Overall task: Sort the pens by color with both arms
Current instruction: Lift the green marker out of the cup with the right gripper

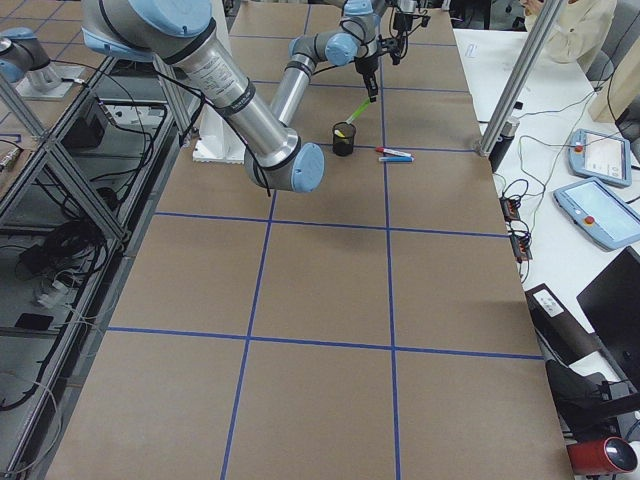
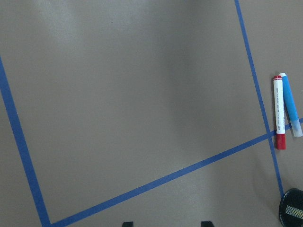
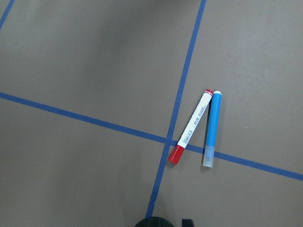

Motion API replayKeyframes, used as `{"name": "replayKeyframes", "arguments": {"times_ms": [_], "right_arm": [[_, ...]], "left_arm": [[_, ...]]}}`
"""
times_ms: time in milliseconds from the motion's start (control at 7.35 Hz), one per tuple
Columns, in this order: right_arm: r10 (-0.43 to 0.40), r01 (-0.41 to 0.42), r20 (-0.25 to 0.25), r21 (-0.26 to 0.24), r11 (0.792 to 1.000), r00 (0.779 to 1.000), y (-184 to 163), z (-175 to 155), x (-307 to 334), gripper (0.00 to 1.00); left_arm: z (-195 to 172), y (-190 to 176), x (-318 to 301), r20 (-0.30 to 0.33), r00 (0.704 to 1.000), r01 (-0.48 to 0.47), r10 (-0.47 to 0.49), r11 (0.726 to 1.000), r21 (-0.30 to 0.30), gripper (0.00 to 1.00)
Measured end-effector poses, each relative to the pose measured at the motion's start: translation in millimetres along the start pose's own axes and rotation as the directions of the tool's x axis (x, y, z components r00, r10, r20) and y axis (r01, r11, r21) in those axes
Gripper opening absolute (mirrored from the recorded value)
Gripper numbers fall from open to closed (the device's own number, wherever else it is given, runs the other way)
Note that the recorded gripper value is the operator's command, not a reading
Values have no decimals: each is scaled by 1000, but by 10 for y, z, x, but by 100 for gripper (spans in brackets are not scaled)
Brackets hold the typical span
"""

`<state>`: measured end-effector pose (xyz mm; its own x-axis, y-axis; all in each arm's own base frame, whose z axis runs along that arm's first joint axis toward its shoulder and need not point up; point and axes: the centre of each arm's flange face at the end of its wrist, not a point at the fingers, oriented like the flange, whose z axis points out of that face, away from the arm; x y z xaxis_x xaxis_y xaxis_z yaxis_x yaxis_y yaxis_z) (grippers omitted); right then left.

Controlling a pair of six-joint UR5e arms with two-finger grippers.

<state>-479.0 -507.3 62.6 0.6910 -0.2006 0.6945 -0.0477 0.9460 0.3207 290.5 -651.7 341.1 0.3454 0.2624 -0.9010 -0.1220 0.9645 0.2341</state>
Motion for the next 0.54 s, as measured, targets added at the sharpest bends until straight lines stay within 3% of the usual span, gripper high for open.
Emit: {"name": "replayKeyframes", "arguments": {"times_ms": [272, 544], "right_arm": [[82, -83, -40, -22, 996, 996, -481, 160, -234, 11], [133, -135, -41, -68, 989, 990, -859, 399, -238, 11]], "left_arm": [[24, 14, -12, 3, 1000, 1, -1, 1000, -2, 58], [30, 22, -24, 6, 1000, 3, -3, 1000, -1, 58]]}}
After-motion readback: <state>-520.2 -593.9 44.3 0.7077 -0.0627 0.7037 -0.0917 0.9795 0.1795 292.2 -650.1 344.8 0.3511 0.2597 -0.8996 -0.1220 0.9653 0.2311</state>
